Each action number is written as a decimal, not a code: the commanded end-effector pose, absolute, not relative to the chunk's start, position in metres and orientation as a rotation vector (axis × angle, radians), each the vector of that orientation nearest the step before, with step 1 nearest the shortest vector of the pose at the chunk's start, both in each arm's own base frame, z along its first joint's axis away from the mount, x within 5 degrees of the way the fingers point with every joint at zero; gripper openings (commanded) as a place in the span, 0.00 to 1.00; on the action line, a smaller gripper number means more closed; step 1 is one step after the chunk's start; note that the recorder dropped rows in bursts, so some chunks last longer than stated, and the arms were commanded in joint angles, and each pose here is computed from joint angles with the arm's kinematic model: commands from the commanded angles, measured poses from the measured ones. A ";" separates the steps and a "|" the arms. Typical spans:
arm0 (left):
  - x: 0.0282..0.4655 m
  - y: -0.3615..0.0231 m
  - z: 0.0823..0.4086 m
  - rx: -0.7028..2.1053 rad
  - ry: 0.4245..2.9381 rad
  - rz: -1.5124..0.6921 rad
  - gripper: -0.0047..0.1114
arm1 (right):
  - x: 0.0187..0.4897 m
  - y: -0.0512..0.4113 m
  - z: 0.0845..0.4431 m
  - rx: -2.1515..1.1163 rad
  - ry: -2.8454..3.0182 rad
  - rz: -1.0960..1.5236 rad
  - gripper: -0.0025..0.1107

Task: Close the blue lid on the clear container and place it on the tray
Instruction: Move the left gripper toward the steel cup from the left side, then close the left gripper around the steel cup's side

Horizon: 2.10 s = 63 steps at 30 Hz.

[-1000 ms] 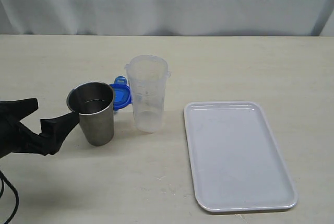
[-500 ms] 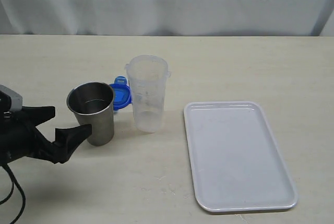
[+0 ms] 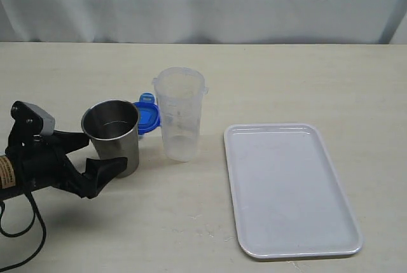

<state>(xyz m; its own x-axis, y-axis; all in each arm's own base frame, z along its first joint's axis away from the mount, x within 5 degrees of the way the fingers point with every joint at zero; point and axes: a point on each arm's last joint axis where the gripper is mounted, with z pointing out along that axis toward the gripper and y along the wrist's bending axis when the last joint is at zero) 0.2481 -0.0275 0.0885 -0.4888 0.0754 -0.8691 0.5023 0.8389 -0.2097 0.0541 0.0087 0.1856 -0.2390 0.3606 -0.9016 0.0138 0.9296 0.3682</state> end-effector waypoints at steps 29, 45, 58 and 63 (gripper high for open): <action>0.266 -0.039 0.083 0.508 1.925 -0.540 0.95 | 0.054 0.009 0.185 0.283 1.791 0.331 0.06; 0.290 -0.042 0.061 0.571 1.907 -0.597 0.95 | 0.054 0.009 0.185 0.283 1.791 0.331 0.06; 0.290 -0.042 0.059 0.588 1.917 -0.596 0.94 | 0.054 0.009 0.185 0.283 1.791 0.331 0.06; 0.290 -0.043 0.060 0.591 1.903 -0.605 0.94 | 0.054 0.009 0.185 0.283 1.791 0.331 0.06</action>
